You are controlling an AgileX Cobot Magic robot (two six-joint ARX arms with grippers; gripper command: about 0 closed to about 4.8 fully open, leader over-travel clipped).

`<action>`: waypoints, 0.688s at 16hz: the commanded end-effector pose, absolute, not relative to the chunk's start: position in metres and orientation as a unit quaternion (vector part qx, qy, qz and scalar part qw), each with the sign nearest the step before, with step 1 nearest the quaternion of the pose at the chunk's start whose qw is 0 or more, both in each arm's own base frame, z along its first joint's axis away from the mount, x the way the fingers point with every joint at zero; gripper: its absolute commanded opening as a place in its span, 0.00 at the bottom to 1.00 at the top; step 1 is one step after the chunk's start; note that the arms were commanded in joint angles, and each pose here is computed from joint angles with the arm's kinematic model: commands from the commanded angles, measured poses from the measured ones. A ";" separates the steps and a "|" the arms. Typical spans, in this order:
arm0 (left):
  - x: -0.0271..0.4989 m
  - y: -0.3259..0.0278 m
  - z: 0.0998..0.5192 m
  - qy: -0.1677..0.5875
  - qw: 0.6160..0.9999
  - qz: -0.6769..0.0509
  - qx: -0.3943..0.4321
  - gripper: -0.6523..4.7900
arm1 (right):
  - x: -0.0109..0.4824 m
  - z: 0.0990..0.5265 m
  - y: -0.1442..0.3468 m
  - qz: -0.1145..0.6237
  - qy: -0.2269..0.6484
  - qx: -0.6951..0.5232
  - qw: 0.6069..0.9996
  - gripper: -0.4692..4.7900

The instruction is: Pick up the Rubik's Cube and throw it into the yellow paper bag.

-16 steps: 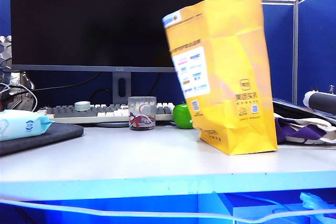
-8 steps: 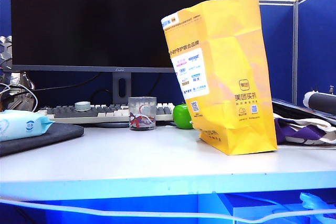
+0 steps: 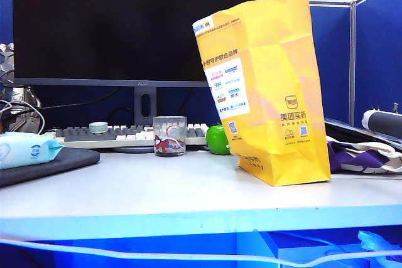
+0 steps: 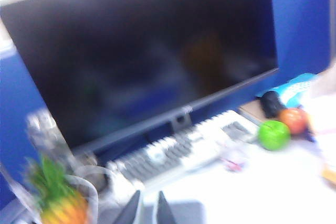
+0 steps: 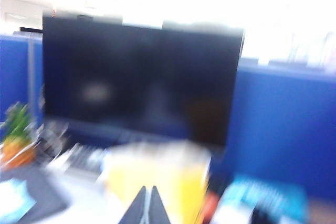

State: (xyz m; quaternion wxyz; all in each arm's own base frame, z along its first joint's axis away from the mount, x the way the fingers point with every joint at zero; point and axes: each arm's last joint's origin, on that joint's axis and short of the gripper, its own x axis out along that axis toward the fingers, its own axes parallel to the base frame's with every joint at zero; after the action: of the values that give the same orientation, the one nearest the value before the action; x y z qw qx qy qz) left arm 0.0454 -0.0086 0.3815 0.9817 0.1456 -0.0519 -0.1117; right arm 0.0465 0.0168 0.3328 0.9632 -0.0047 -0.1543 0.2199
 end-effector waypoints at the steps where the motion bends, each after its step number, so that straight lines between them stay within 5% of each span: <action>1: 0.041 -0.009 0.339 -0.004 0.988 -0.129 0.089 0.21 | 0.047 0.290 0.016 0.208 -0.158 0.040 0.964 0.09; 11: 0.090 -0.015 0.230 0.022 0.988 -0.155 0.004 0.21 | 0.083 0.213 0.023 0.200 -0.080 0.109 0.970 0.09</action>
State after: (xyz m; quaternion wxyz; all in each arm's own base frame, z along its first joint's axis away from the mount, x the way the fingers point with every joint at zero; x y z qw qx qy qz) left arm 0.0887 -0.0153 0.2325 0.9879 0.0069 0.0255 -0.1529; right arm 0.0833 0.0226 0.2121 0.9711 0.1068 -0.0724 0.2010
